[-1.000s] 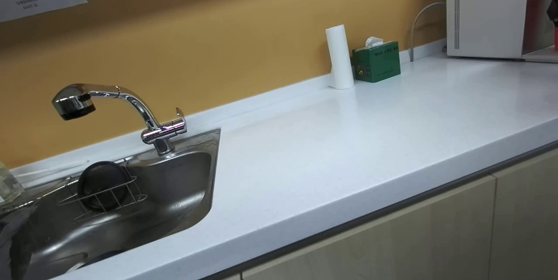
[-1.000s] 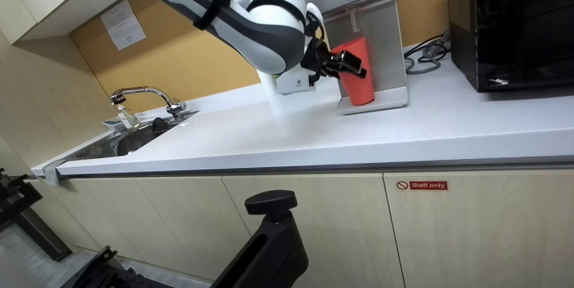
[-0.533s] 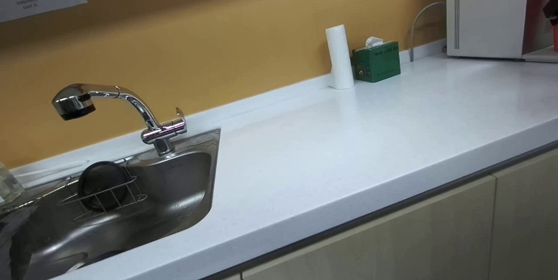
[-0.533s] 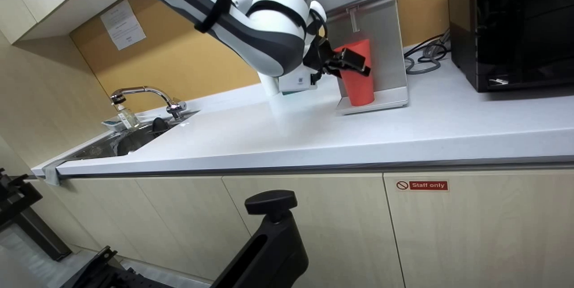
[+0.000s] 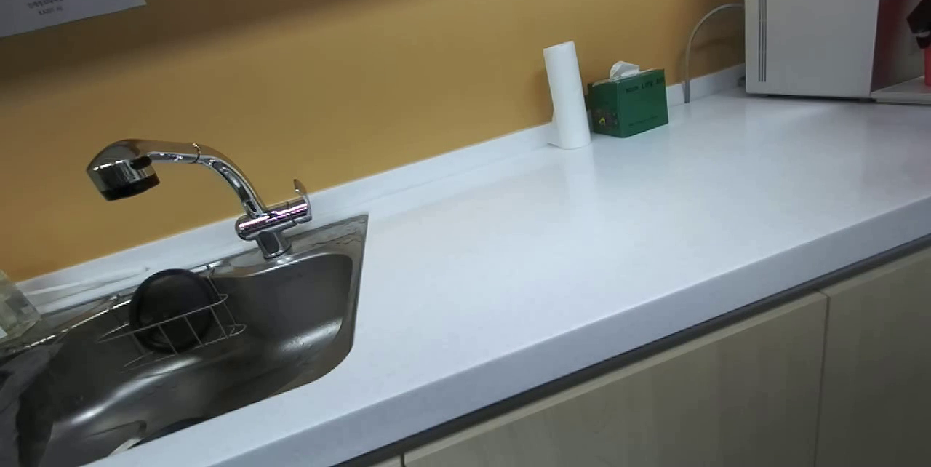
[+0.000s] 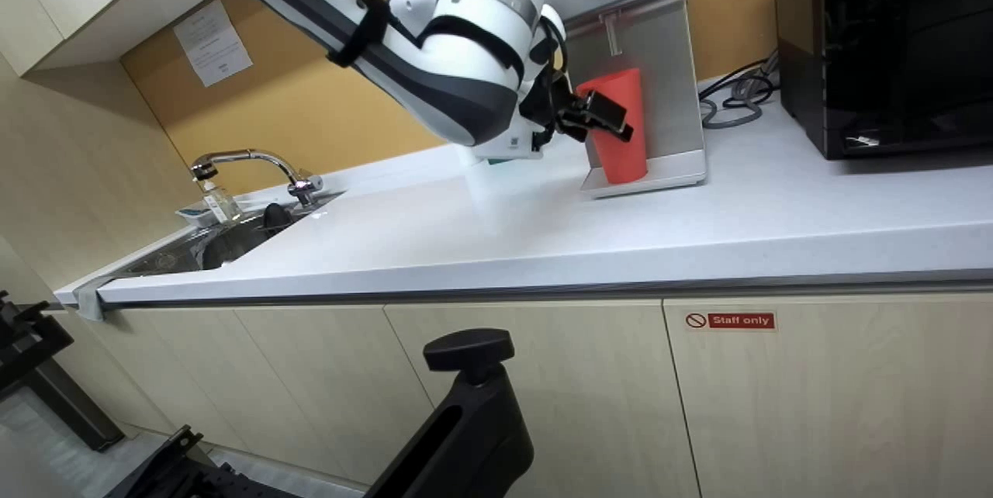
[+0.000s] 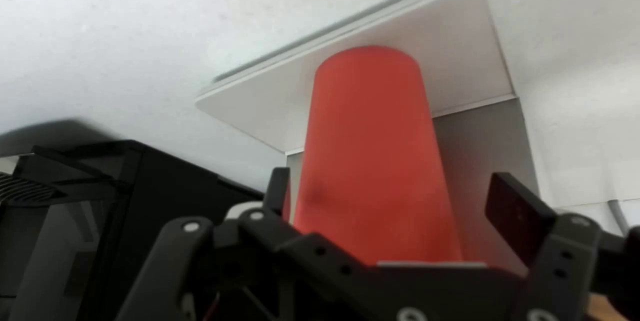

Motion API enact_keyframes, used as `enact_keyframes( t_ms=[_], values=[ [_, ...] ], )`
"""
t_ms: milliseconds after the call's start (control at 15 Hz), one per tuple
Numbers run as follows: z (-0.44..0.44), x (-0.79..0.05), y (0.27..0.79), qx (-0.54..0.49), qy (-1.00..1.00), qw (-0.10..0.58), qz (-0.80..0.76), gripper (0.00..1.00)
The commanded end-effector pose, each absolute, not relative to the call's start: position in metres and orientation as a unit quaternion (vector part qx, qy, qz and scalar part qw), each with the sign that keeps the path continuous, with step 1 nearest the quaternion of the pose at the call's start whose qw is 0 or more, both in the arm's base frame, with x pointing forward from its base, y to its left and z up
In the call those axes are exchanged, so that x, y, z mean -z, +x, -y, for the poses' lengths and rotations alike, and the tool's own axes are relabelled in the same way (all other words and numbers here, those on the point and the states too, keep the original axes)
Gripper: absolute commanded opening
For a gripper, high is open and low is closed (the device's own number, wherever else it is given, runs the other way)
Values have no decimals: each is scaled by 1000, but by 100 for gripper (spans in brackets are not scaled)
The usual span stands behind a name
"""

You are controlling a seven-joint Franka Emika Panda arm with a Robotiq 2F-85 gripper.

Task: Put the cup on the dispenser

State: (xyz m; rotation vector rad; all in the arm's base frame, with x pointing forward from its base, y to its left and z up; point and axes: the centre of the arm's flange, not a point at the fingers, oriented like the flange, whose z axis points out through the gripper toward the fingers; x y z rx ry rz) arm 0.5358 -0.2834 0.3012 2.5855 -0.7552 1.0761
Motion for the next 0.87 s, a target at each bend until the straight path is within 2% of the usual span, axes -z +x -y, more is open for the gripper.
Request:
enact_keyframes(
  t_ms=[0, 467, 600, 800],
  values=[
    [268, -326, 514, -339, 905, 93, 241, 100],
    [218, -355, 458, -305, 918, 128, 221, 100],
    [206, -366, 444, -300, 926, 109, 199, 100],
    [200, -354, 428, -291, 941, 41, 166, 100]
  ],
)
